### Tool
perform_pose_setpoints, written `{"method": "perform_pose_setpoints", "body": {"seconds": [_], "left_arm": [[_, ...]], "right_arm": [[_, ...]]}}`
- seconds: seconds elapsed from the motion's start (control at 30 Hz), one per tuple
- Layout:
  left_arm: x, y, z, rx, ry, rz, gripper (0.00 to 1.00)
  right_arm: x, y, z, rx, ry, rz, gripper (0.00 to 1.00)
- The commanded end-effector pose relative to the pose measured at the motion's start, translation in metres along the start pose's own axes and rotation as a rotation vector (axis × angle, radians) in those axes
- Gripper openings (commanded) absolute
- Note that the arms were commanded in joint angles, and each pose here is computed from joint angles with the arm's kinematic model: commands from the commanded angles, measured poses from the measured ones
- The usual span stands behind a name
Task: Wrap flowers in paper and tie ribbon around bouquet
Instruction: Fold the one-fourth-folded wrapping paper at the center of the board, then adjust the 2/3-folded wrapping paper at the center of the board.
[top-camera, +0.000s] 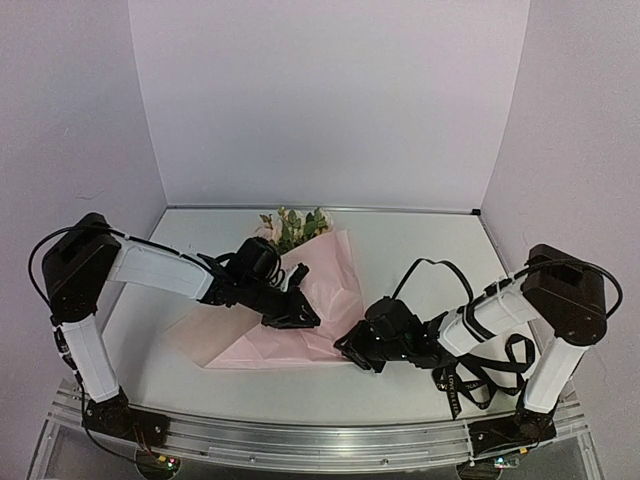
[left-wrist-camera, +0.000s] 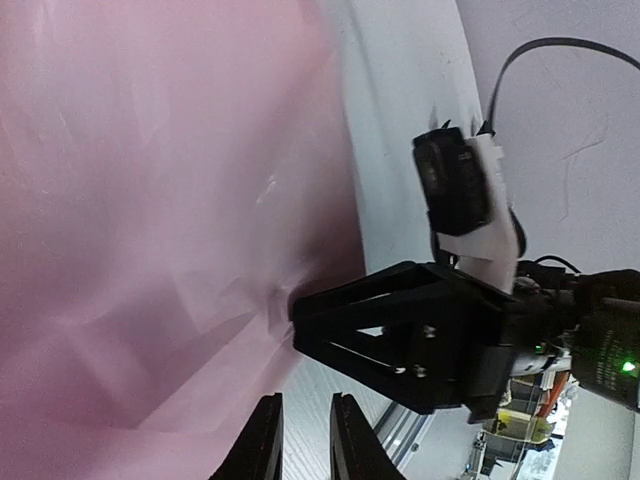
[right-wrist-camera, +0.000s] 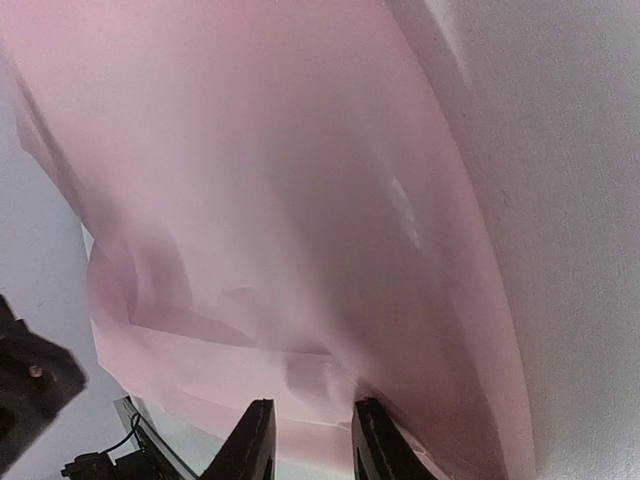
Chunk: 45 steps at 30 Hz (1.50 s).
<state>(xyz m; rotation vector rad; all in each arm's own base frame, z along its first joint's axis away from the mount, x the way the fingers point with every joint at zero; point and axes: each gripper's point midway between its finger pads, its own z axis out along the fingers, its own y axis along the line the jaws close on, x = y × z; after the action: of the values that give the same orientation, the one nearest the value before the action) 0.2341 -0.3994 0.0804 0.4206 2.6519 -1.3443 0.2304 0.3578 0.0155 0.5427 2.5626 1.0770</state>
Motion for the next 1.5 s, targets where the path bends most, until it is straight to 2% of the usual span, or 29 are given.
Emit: {"method": "perform_pose_setpoints", "body": {"seconds": [0.0,0.23,0.4,0.53,0.8,0.93,1.1,1.3,1.47], "left_arm": [[-0.002,0.01,0.013,0.037,0.01,-0.038,0.13],[-0.004,0.055,0.016,-0.081,0.014,-0.087,0.11],[-0.007,0.06,0.011,-0.103,0.007,-0.085,0.1],[-0.008,0.06,0.011,-0.099,0.011,-0.082,0.1],[-0.008,0.06,0.013,-0.097,0.014,-0.084,0.09],[-0.01,0.057,0.012,-0.093,0.011,-0.073,0.09],[-0.009,0.057,0.01,-0.101,0.018,-0.069,0.09],[-0.008,0.058,0.007,-0.106,0.021,-0.06,0.09],[-0.011,0.059,0.003,-0.107,0.016,-0.058,0.09]], "right_arm": [[-0.009,0.008,-0.008,-0.02,-0.048,-0.039,0.31],[-0.009,0.029,-0.025,-0.001,0.001,-0.256,0.42],[-0.017,0.022,-0.051,0.126,-0.005,-0.425,0.42],[-0.024,-0.002,-0.062,0.261,-0.007,-0.507,0.38],[-0.028,-0.033,-0.061,0.41,0.01,-0.571,0.31],[-0.019,-0.038,-0.052,0.416,0.049,-0.561,0.28],[-0.017,-0.037,-0.049,0.404,0.042,-0.536,0.3],[-0.015,-0.033,-0.037,0.391,0.046,-0.517,0.27],[-0.016,-0.032,-0.025,0.4,0.04,-0.502,0.16]]}}
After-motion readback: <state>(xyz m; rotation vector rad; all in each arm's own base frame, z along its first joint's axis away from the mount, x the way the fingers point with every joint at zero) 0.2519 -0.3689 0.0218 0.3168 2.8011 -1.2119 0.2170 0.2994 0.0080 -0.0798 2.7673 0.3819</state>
